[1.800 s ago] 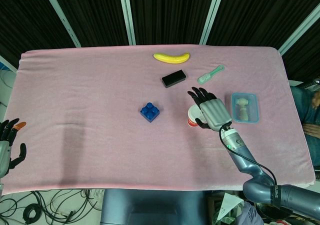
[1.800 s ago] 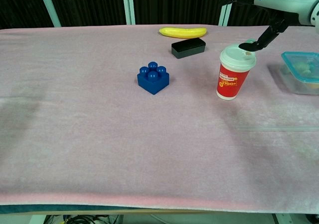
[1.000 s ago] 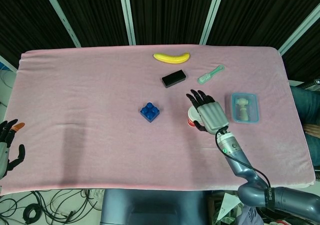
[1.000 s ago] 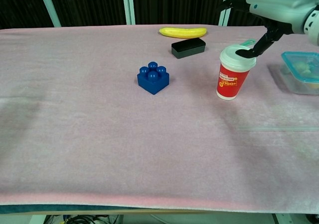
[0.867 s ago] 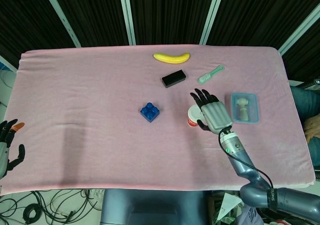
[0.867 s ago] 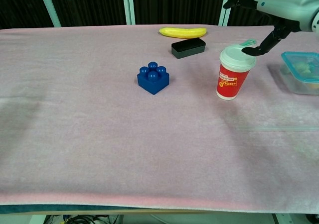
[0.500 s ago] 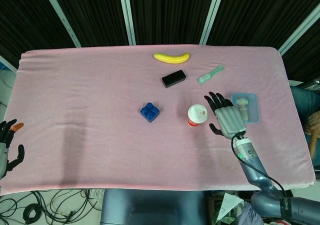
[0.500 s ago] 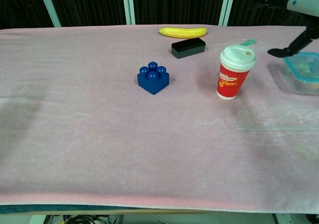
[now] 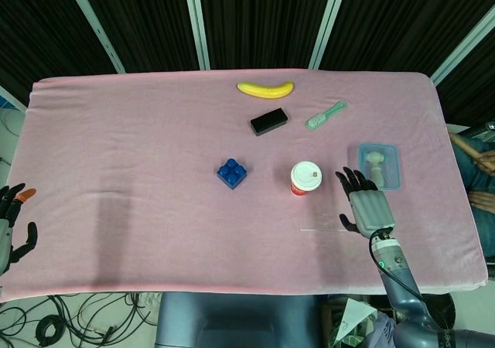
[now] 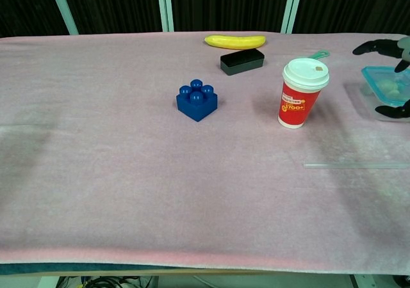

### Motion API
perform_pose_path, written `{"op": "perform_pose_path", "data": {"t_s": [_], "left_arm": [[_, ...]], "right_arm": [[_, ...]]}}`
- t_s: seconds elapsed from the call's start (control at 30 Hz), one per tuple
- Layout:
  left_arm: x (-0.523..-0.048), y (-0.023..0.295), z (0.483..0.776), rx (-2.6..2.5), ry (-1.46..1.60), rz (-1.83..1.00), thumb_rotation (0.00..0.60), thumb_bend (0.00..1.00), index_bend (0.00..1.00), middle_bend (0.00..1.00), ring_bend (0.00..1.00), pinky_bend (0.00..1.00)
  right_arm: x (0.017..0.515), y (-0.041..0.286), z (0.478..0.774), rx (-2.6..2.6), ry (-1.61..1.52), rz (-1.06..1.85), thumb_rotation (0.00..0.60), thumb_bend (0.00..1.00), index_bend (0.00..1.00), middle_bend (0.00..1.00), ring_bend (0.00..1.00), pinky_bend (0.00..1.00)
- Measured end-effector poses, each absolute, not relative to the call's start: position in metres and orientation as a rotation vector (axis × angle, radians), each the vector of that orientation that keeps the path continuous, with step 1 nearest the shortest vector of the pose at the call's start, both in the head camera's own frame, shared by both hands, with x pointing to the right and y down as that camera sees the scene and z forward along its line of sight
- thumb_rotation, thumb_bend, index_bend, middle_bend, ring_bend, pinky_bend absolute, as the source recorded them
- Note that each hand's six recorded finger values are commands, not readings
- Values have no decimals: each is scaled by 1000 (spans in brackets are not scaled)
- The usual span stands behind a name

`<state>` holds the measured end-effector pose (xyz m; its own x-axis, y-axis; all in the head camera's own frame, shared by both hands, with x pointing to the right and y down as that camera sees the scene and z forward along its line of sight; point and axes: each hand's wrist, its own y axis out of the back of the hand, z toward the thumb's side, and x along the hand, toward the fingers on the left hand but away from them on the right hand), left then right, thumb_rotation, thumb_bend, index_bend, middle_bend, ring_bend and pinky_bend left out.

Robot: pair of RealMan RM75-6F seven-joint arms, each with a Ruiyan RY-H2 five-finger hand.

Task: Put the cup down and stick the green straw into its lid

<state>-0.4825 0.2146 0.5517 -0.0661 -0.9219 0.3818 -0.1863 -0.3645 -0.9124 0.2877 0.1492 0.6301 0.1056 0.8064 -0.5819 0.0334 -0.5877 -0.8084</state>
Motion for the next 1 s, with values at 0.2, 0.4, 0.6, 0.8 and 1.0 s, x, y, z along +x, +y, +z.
{"op": "perform_pose_path", "data": {"t_s": [0.2, 0.4, 0.6, 0.8, 1.0], "left_arm": [[-482, 215, 551, -1580, 1210, -1484, 600, 581, 196, 92, 23, 0], [-482, 217, 549, -1580, 1210, -1484, 600, 581, 196, 91, 23, 0], [-483, 217, 548, -1580, 1211, -1486, 600, 581, 196, 91, 23, 0], [-483, 217, 548, -1581, 1211, -1488, 600, 581, 196, 91, 23, 0], [-483, 217, 549, -1580, 1209, -1489, 600, 582, 196, 91, 23, 0]], "right_arm": [[287, 176, 655, -1791, -774, 1617, 600, 271, 216, 0, 0, 181], [281, 187, 674, -1816, -759, 1638, 600, 278, 298, 0, 0, 181], [274, 196, 687, -1827, -753, 1640, 600, 280, 361, 0, 0, 181], [273, 200, 695, -1827, -776, 1649, 600, 284, 402, 0, 0, 181], [272, 204, 698, -1836, -800, 1653, 600, 298, 461, 0, 0, 181]]}}
